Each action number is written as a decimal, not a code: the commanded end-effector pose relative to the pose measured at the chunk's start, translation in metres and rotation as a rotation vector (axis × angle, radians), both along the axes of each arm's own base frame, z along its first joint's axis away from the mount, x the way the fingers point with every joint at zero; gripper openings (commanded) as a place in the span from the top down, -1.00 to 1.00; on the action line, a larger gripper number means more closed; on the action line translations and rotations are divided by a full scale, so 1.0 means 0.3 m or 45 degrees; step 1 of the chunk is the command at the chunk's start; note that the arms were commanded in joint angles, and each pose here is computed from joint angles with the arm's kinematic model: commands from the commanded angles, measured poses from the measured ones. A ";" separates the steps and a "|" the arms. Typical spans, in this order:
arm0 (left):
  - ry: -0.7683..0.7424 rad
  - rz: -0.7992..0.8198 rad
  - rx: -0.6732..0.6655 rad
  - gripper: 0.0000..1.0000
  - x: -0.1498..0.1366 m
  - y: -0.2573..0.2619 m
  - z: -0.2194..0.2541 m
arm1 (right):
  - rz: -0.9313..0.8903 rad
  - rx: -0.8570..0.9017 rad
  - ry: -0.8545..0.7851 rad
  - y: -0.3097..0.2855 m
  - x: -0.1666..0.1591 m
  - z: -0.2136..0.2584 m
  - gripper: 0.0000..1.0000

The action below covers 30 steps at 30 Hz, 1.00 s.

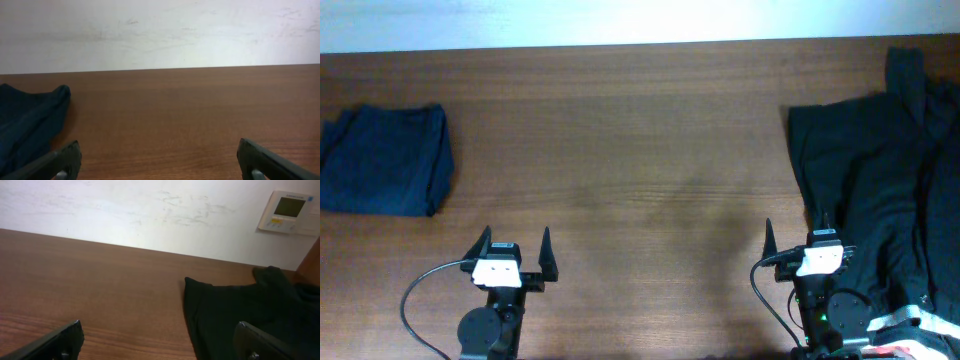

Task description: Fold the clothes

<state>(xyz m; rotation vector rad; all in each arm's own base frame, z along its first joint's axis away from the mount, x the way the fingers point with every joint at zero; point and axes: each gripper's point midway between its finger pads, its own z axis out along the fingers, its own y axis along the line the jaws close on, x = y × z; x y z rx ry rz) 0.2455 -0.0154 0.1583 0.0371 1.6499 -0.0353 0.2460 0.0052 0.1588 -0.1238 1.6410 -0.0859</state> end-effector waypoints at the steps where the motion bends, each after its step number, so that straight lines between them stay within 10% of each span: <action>1: -0.007 -0.011 -0.015 -0.98 0.000 -0.004 -0.001 | -0.002 0.000 0.007 -0.001 0.000 -0.011 -0.97; 7: -0.062 -0.121 -0.026 -0.98 -0.007 -0.053 0.103 | -0.003 0.054 0.008 0.000 -0.002 0.003 -0.97; 14: 0.447 -0.116 -0.001 -0.98 0.174 -0.071 0.177 | -0.101 0.079 0.429 -0.034 0.012 0.056 -0.97; 21: 0.879 -0.108 0.021 -0.98 0.290 -0.082 0.059 | -0.107 0.125 1.081 -0.055 0.324 0.037 -0.97; 30: 0.879 -0.108 0.021 -0.99 0.294 -0.082 0.057 | -0.338 0.130 1.157 -0.287 0.696 -0.453 -0.61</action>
